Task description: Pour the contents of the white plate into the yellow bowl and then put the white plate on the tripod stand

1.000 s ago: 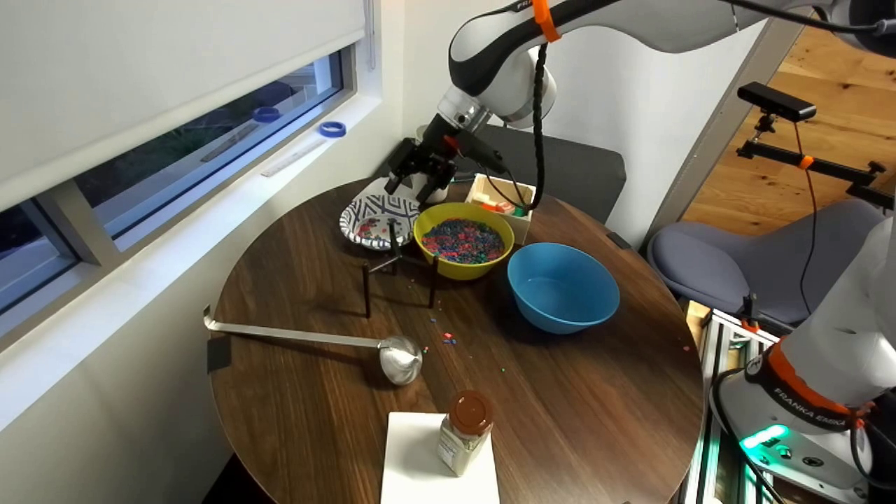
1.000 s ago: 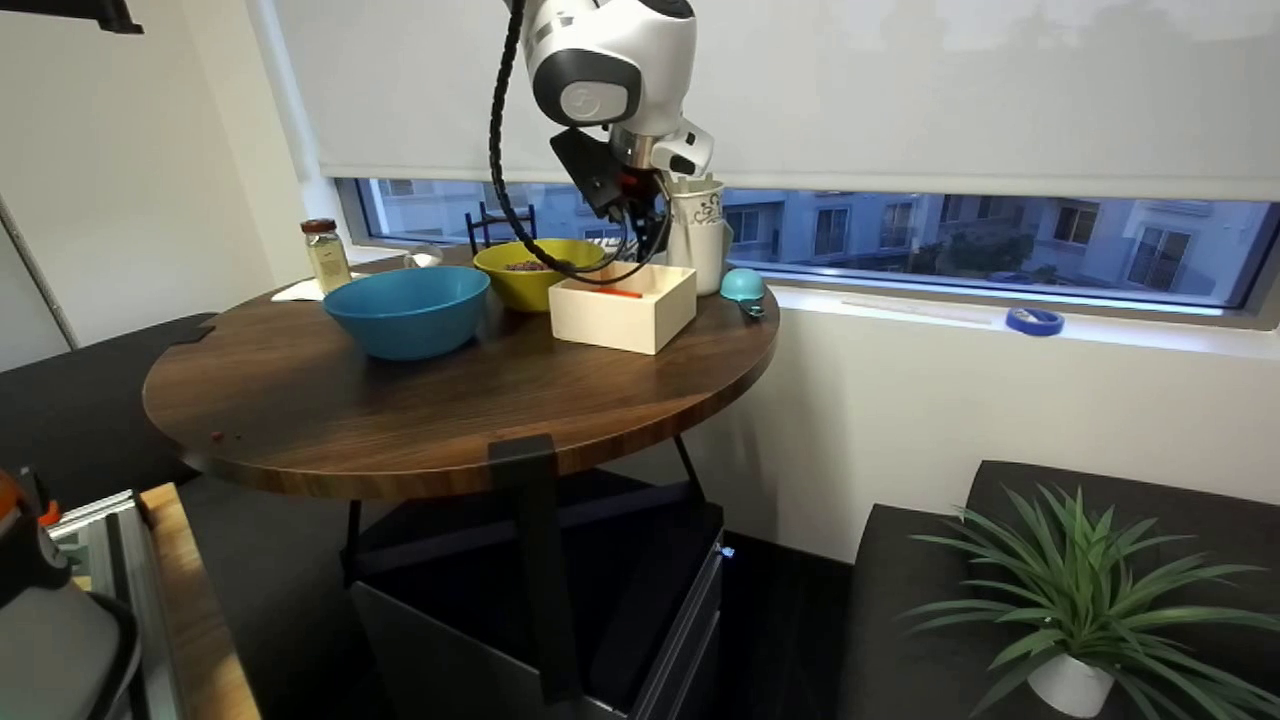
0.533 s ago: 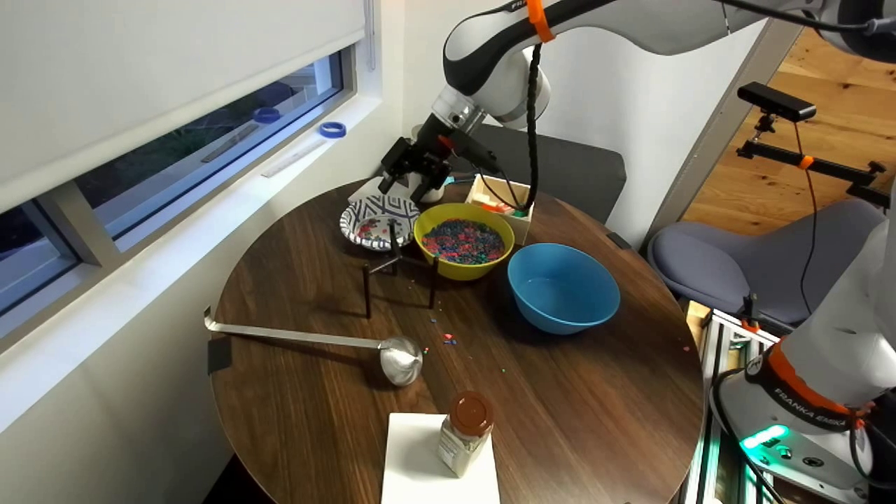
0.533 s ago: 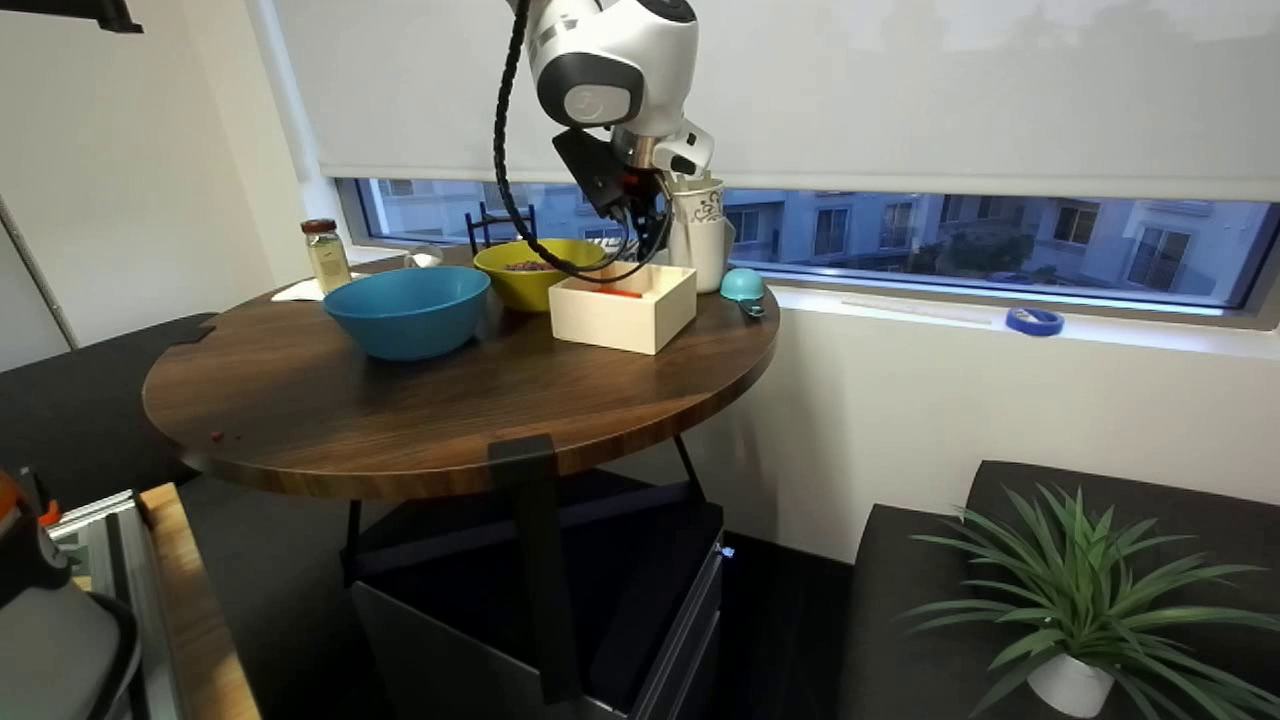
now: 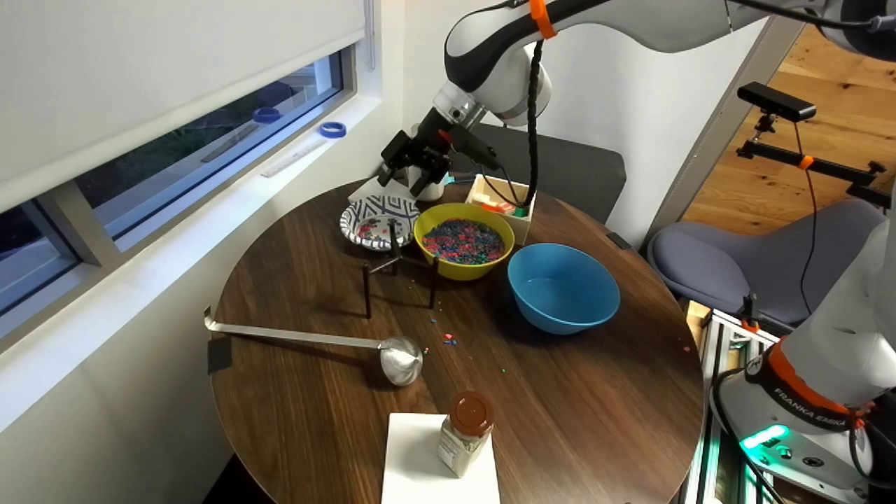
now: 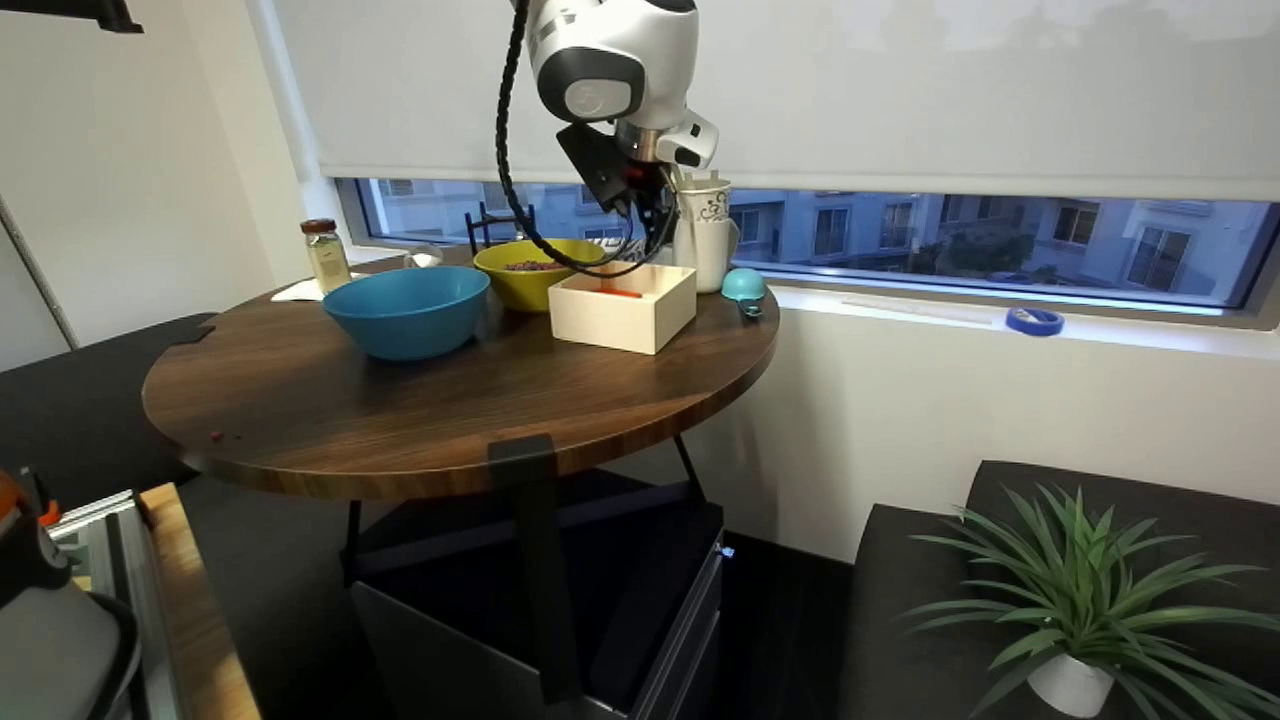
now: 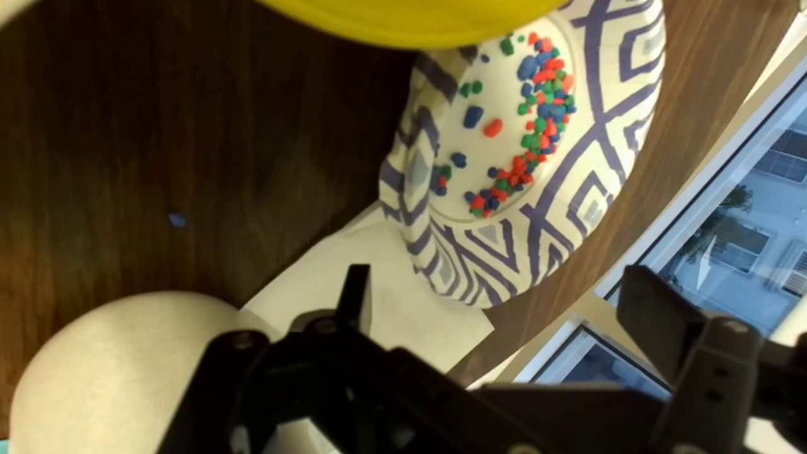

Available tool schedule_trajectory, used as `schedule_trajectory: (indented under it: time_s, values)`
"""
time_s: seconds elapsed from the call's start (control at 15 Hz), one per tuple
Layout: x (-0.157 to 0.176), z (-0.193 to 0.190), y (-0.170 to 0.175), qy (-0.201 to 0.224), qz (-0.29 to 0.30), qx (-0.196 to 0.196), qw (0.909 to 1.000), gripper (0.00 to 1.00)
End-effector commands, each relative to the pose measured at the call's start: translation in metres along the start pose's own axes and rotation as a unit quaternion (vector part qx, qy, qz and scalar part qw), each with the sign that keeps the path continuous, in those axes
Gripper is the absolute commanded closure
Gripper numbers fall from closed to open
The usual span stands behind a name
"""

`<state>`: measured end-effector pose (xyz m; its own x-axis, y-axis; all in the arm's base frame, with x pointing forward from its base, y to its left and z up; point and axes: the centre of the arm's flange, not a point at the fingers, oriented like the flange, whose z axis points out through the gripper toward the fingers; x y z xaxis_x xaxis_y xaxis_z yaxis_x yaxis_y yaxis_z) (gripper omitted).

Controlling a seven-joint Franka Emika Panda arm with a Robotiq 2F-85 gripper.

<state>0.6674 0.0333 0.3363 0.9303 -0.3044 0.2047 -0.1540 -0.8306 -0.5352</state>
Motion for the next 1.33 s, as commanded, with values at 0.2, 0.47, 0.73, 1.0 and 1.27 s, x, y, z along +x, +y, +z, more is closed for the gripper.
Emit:
schedule_trajectory:
  time_s: [0.2, 0.47, 0.73, 1.0, 1.27]
  values:
    - [-0.012, -0.024, -0.018, 0.023, 0.053, 0.003, 0.9984, 0.00]
    - [-0.018, -0.019, -0.019, 0.023, 0.097, 0.000, 0.9950, 0.00]
    - [-0.022, -0.002, -0.014, 0.032, 0.115, -0.017, 0.9927, 0.00]
    - [-0.029, 0.017, -0.008, 0.031, 0.120, -0.029, 0.9919, 0.00]
    - [-0.035, 0.032, -0.005, 0.022, 0.114, -0.037, 0.9926, 0.00]
